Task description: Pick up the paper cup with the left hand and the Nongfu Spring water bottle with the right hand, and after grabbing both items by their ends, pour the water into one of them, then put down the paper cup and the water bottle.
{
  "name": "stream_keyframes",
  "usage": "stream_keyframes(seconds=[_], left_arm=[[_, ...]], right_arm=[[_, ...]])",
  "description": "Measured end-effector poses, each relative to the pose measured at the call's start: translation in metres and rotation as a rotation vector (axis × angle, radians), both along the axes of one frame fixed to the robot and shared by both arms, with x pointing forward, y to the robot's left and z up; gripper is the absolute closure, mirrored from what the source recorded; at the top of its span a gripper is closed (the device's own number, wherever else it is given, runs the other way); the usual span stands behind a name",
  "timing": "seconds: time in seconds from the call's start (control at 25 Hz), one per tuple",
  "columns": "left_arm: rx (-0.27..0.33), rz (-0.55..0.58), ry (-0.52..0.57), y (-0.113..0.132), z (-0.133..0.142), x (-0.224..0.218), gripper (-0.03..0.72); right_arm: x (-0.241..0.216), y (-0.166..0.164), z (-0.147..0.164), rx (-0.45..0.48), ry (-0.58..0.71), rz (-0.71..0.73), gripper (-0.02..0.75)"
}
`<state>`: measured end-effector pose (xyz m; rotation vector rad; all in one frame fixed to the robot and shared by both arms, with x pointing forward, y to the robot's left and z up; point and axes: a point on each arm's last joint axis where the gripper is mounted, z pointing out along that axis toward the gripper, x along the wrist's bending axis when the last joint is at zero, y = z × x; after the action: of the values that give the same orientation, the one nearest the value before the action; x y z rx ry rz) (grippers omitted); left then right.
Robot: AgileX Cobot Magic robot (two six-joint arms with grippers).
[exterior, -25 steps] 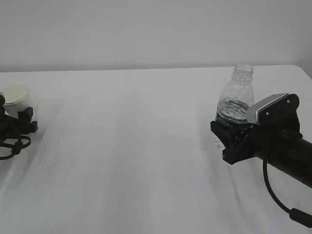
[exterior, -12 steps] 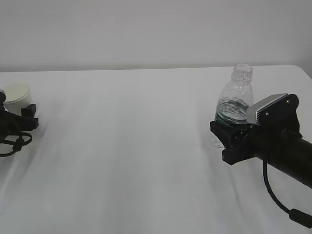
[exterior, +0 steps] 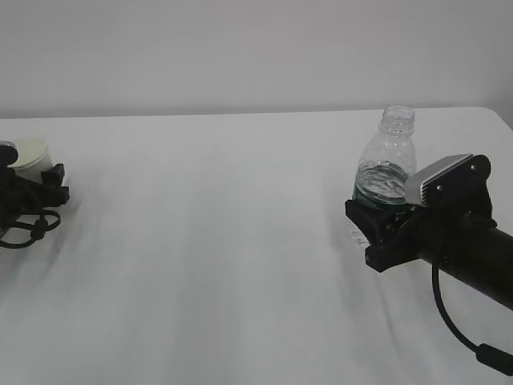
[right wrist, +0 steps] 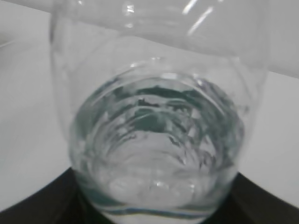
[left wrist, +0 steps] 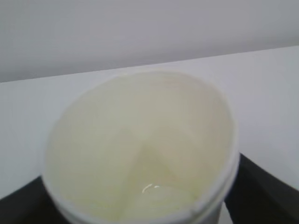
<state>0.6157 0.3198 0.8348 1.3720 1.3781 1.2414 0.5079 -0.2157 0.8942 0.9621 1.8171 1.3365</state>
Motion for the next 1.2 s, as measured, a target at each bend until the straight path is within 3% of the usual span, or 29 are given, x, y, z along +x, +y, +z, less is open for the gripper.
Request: stream_keyframes(seconds=[0.92,1.2], left_arm=[[0.000,0.002,-0.014,0.0003,0.0016,0.0044,0.193],[0.001,0.000,-0.010,0.0001,0.0011,0.0020,0.202]], right_arm=[[0.0000,0.0000,0.0000,-0.001,-0.001,0.000,0.298],[0.0000,0.0000,0.0000,-0.002,-0.001,0.001,0.298]])
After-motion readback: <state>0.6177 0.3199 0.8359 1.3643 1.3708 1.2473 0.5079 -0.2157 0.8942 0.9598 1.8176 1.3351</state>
